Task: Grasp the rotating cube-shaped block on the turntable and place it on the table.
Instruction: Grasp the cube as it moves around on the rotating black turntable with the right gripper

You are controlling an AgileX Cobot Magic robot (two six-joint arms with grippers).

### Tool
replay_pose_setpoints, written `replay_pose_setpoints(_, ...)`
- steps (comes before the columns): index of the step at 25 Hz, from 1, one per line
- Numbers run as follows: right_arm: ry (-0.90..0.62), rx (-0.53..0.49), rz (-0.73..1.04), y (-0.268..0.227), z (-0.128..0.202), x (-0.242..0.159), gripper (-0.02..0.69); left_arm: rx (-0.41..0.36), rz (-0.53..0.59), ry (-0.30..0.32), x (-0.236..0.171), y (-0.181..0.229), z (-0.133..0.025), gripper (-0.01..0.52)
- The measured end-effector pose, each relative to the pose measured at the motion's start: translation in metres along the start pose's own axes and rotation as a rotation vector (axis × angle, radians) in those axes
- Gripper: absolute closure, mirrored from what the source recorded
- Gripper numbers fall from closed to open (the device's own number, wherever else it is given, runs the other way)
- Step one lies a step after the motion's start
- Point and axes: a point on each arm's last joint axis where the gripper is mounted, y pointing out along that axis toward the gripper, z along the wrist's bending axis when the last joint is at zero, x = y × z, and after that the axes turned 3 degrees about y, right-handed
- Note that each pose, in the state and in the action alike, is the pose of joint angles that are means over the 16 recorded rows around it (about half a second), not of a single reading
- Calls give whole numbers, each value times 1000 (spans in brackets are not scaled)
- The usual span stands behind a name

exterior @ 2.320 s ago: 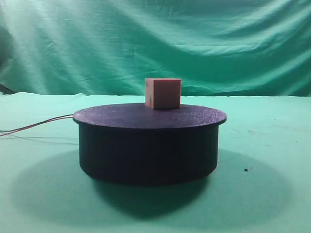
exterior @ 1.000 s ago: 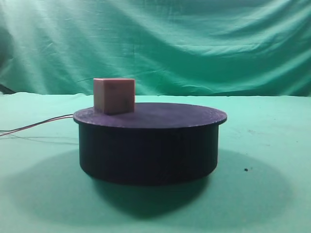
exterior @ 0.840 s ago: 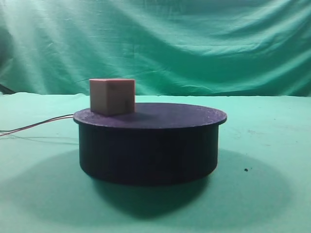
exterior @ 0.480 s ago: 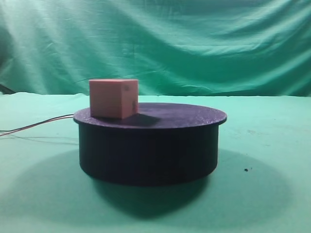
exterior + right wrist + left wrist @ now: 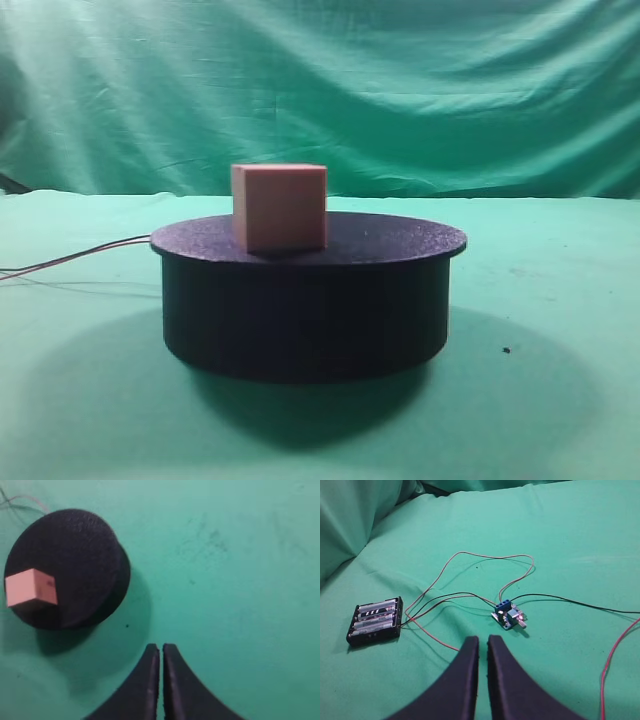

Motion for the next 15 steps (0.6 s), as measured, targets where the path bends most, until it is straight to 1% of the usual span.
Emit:
replay_pose_setpoints(4,-46,23,97,19,22,17,618,0,0,0,0,0,0,514)
replay_pose_setpoints(6,-65,30,131,27,33,24,572,0,0,0,0,0,0,514)
replay_pose_setpoints(8,-82,37,159,36,43,31,504,0,0,0,0,0,0,514)
replay_pose_setpoints(11,-101,49,191,47,54,39,385,0,0,0,0,0,0,514)
replay_pose_setpoints(15,-119,64,228,61,63,48,232,0,0,0,0,0,0,514)
